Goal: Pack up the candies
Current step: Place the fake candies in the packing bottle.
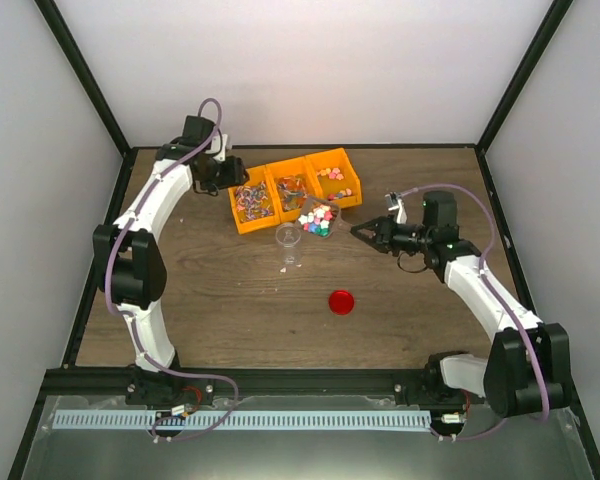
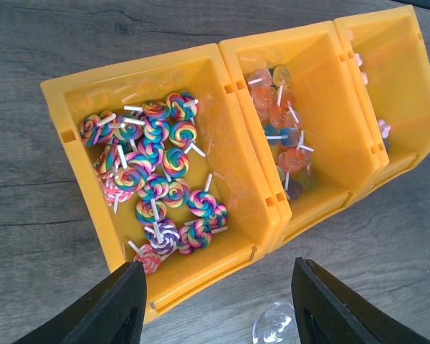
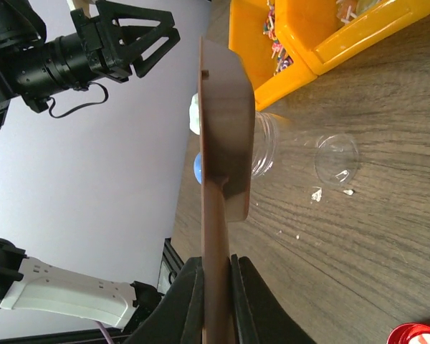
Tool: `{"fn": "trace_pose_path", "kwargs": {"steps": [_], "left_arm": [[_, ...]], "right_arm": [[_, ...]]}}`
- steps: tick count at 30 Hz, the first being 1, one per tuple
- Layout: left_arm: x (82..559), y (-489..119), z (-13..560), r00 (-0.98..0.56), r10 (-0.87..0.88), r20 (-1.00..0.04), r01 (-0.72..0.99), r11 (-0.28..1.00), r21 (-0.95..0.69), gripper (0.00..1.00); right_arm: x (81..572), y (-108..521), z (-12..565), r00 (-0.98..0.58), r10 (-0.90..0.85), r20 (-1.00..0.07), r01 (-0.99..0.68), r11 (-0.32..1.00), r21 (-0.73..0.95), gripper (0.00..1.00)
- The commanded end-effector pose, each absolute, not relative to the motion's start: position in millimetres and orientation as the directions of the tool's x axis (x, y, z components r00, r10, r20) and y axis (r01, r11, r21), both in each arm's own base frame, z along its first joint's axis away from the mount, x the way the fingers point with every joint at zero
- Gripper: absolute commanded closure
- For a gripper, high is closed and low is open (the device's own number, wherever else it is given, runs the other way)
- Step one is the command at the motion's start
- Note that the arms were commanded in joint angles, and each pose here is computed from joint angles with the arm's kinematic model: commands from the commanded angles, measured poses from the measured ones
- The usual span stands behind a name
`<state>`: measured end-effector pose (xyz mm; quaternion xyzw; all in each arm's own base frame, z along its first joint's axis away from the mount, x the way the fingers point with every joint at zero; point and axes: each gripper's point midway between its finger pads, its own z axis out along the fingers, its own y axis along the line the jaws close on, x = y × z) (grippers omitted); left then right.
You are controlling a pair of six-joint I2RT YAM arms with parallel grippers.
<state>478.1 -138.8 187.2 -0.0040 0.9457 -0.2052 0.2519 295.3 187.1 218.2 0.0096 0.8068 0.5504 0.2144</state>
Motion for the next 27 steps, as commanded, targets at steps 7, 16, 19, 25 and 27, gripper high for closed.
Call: {"fn": "trace_pose_path", "kwargs": {"steps": [7,16,19,25,27], "left_arm": [[476.1,-139.3,182.3,-0.875,-0.110,-0.471,0.104,0.908,-0.406,0.42],[474.7,-137.1,177.2,-0.878,-0.107,-0.466,0.100,0.912,-0.398,0.42],[474.5,-135.9,175.0,-0.879,-0.106,-0.464,0.097,0.914,-0.393,0.42],[475.1,-134.7,173.6,-0.881,-0.110,-0.460,0.095,0.912,-0.398,0.41],[475.0,-135.0,172.7,-0.882,-0.110,-0.458,0.094,0.911,-0.401,0.41]], "right_arm": [[303.4,198.1,236.1,-0.879,0.197,-0.434,-0.307,0.463,0.831,0.99],[306.1,207.3,232.0,-0.884,0.142,-0.446,-0.321,0.510,0.798,0.99],[308.4,209.0,231.3,-0.882,0.132,-0.452,-0.322,0.530,0.785,0.99],[310.7,210.5,231.9,-0.881,0.119,-0.457,-0.323,0.554,0.767,0.99],[310.5,212.2,231.1,-0.882,0.111,-0.457,-0.324,0.561,0.762,0.99]]}}
